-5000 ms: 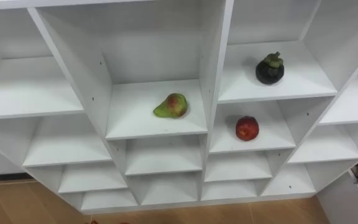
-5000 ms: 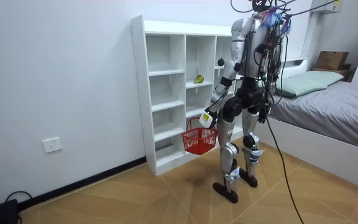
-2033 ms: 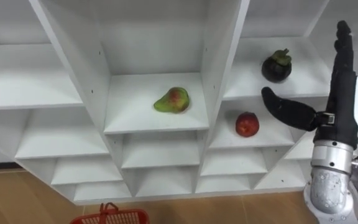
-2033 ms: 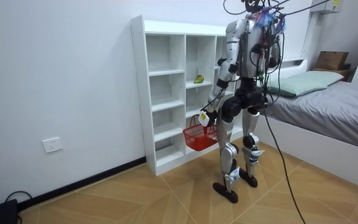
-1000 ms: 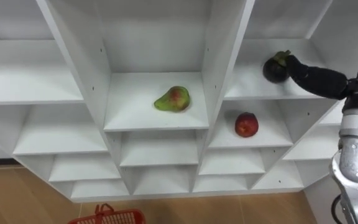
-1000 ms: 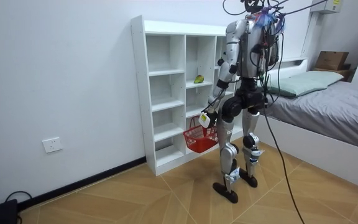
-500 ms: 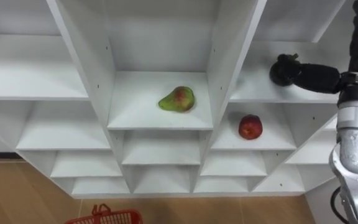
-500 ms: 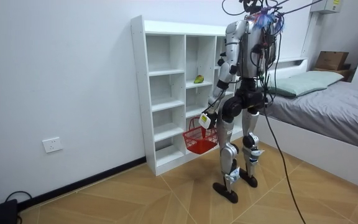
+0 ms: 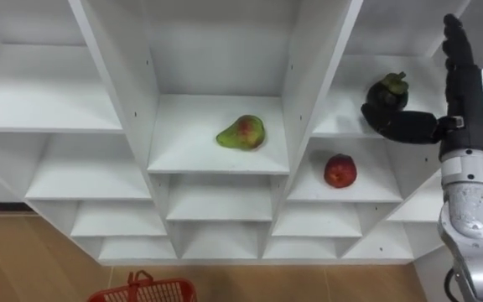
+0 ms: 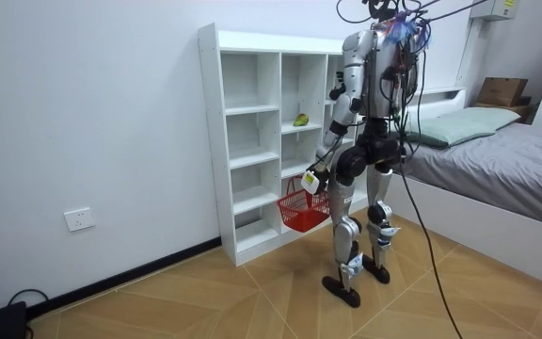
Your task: Collect fruits from the closet
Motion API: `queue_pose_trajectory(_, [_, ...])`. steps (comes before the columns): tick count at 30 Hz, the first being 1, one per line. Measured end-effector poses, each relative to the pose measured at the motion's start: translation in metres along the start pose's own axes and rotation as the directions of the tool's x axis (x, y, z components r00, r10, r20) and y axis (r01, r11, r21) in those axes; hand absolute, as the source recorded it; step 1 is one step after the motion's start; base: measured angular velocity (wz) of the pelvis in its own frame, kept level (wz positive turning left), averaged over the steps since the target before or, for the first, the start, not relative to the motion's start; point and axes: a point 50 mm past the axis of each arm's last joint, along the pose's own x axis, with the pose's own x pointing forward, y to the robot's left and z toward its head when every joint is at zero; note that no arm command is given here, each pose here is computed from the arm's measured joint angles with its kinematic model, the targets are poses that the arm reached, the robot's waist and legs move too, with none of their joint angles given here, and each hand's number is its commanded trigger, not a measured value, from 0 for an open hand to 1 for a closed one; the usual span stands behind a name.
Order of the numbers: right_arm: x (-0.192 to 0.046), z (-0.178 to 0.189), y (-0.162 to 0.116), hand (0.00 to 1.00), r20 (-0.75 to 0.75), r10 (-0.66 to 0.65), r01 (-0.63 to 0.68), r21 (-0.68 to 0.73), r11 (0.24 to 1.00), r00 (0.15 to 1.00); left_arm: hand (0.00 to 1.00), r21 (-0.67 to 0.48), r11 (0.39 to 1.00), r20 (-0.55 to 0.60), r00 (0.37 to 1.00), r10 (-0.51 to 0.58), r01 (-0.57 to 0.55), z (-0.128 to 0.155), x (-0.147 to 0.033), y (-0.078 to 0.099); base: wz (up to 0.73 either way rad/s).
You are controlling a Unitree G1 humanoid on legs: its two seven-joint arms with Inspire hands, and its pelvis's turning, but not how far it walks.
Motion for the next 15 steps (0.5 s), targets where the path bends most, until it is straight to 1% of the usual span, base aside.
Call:
queue_pose_trajectory(11, [-0.0011,-0.0095,0.0011,0.00,-0.041,0.020,-0.020,-0.008,1.000,0.999,1.00,-0.002,1.000,0.001,1.000,0.006,-0.006,-0.0001,0.0001,-0.0004,0.00])
queue_pose_trajectory(15, [0.0054,-0.0061,0.0015,0.00,-0.037,0.015,-0.013,0.038,0.999,0.999,1.00,0.013,1.000,-0.002,1.000,0.006,-0.006,-0.0001,0.0001,-0.0002,0.00])
